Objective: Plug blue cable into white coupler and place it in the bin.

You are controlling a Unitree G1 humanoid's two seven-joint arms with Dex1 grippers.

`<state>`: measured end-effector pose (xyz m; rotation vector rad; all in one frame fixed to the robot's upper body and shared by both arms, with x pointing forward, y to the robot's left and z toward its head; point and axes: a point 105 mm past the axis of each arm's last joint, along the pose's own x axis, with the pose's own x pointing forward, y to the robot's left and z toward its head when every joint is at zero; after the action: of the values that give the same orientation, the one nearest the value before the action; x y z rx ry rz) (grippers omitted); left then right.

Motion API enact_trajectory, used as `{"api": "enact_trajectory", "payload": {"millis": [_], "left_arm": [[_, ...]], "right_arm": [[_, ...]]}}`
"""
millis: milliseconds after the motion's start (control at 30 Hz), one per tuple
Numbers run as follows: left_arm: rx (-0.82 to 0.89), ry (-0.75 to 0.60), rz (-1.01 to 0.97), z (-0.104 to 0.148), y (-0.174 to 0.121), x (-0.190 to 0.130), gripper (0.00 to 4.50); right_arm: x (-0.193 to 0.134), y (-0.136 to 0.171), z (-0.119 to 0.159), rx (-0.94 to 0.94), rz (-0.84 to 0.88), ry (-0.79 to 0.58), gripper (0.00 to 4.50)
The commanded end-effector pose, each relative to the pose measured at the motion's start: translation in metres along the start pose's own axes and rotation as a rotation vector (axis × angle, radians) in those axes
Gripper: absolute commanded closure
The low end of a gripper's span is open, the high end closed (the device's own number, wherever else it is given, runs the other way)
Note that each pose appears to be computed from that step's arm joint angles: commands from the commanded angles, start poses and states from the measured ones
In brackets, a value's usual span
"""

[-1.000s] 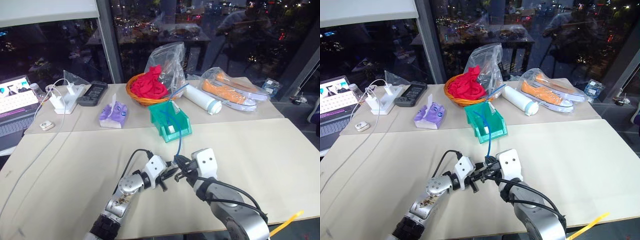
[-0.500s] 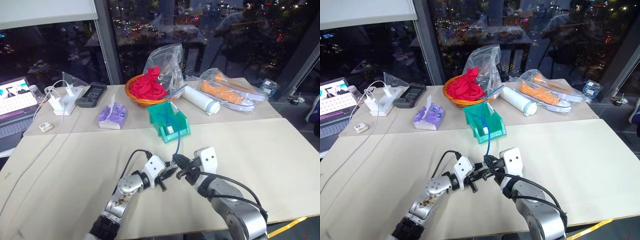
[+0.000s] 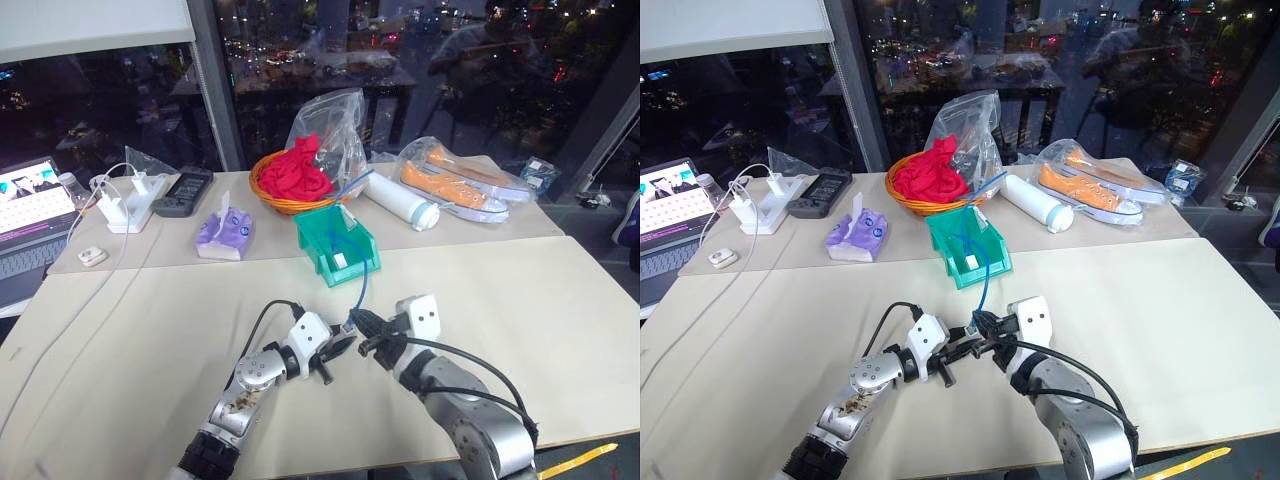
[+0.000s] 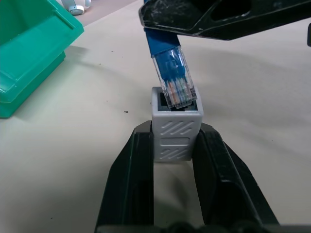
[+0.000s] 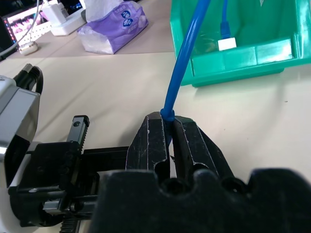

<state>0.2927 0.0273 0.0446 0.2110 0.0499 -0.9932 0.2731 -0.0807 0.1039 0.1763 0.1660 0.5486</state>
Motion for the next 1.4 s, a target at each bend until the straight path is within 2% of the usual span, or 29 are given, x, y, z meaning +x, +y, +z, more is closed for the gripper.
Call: {"api": "enact_trajectory", "payload": {"millis": [33, 400, 700, 1033, 1400], "left_arm": [[-0.063, 0.121, -0.020, -0.034, -0.012, -0.004, 3.86], [-0.062, 0.123, -0.019, -0.034, -0.011, -0.004, 3.86], [-0.066, 0.123, -0.021, -0.034, -0.012, -0.004, 3.86], [-0.065, 0.123, -0.028, -0.034, -0.013, -0.004, 3.86], [-0.068, 0.120, -0.030, -0.034, -0.015, -0.005, 3.86]], "right_arm": [[-0.007, -0.001, -0.013, 0.052, -0.016, 0.057, 4.50], [-0.001, 0.014, -0.010, 0.074, 0.010, 0.035, 4.50], [-0.003, -0.003, 0.011, 0.113, -0.058, -0.073, 4.50], [-0.006, -0.012, 0.015, 0.124, -0.089, -0.102, 4.50], [-0.007, -0.011, 0.005, 0.060, -0.088, -0.063, 4.50]]}}
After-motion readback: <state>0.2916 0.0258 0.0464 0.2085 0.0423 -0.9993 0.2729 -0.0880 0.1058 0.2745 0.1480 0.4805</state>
